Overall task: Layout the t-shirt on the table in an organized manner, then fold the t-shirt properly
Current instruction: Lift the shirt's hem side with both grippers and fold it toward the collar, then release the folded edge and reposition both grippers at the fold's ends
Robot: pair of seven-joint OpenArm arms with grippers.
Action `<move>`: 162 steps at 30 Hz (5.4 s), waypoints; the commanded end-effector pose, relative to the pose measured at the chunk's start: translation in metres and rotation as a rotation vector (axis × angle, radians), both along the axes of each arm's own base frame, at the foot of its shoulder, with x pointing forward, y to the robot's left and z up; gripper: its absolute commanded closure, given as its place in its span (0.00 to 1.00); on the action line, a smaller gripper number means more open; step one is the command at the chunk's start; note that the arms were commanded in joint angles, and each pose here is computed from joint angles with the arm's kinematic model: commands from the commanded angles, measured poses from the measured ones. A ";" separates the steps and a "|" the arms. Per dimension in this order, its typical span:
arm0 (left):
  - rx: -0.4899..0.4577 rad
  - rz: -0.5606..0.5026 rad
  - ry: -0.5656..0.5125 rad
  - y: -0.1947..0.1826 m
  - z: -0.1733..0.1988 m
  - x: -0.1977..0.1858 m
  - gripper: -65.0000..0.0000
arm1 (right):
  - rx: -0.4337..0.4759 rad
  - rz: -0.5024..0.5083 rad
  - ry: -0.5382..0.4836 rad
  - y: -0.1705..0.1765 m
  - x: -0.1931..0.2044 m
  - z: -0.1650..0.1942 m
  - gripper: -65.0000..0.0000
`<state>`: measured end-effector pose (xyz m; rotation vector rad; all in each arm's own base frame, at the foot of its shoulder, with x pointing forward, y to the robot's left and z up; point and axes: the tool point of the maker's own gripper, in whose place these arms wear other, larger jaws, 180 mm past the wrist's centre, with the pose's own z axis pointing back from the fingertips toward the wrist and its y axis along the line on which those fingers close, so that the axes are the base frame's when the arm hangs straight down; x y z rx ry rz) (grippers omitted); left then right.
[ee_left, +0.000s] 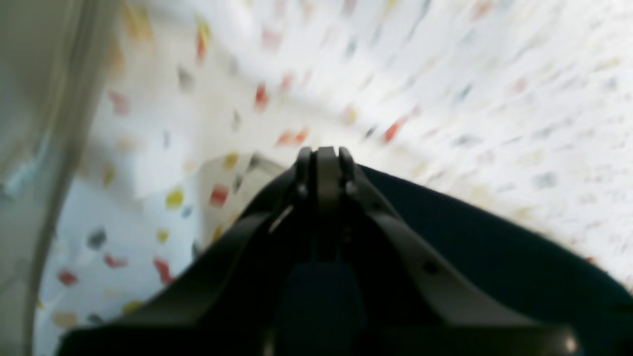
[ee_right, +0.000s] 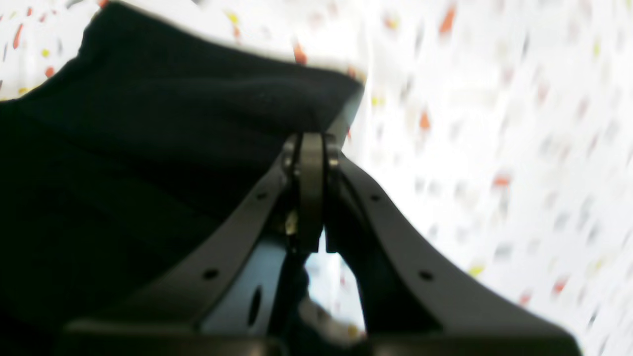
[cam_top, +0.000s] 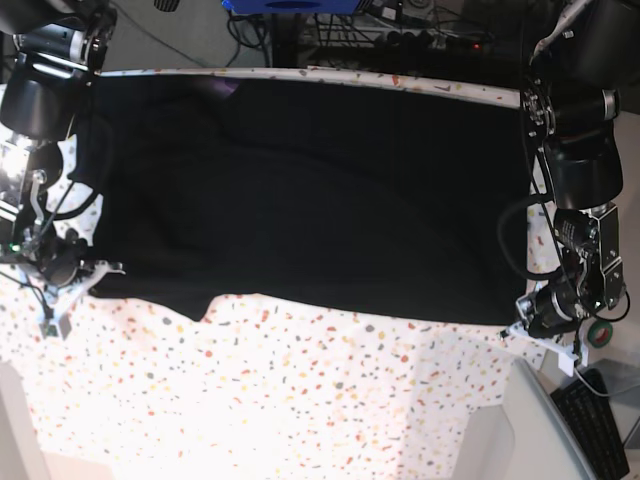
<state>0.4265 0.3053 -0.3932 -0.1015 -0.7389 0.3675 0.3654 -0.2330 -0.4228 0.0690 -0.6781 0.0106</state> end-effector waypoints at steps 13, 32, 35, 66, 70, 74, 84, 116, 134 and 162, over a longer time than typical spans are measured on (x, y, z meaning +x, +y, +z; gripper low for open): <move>0.031 -0.017 -0.033 0.005 0.012 -0.003 1.00 | -0.041 0.169 -0.244 0.011 0.037 -0.006 1.00; -0.043 0.108 -0.032 0.036 0.013 -0.019 1.00 | -0.069 0.272 -0.445 0.016 0.066 0.020 1.00; -0.055 0.117 0.000 0.037 0.004 -0.030 1.00 | -0.071 0.275 -0.457 0.017 0.070 0.025 1.00; 0.087 0.004 0.037 0.026 -0.011 -0.111 1.00 | -0.097 0.271 -0.413 0.014 -0.025 0.019 1.00; 0.089 -0.056 0.026 0.019 -0.010 -0.109 1.00 | -0.112 0.241 -0.381 0.006 -0.039 0.020 1.00; 0.078 -0.042 0.049 0.023 -0.007 -0.114 1.00 | -0.126 0.250 -0.344 0.006 -0.052 0.018 1.00; 0.083 -0.052 0.074 0.032 -0.014 -0.133 1.00 | -0.114 0.187 -0.288 0.008 -0.088 0.015 1.00; 0.115 -0.061 0.119 0.041 -0.020 -0.152 1.00 | -0.135 0.208 -0.024 0.025 -0.152 -0.003 1.00; 0.117 -0.132 0.174 0.021 -0.037 -0.162 1.00 | -0.103 0.177 0.088 0.028 -0.169 -0.029 1.00; 0.094 -0.110 0.058 -0.003 -0.037 -0.165 1.00 | -0.074 0.020 -0.084 0.012 -0.101 0.014 1.00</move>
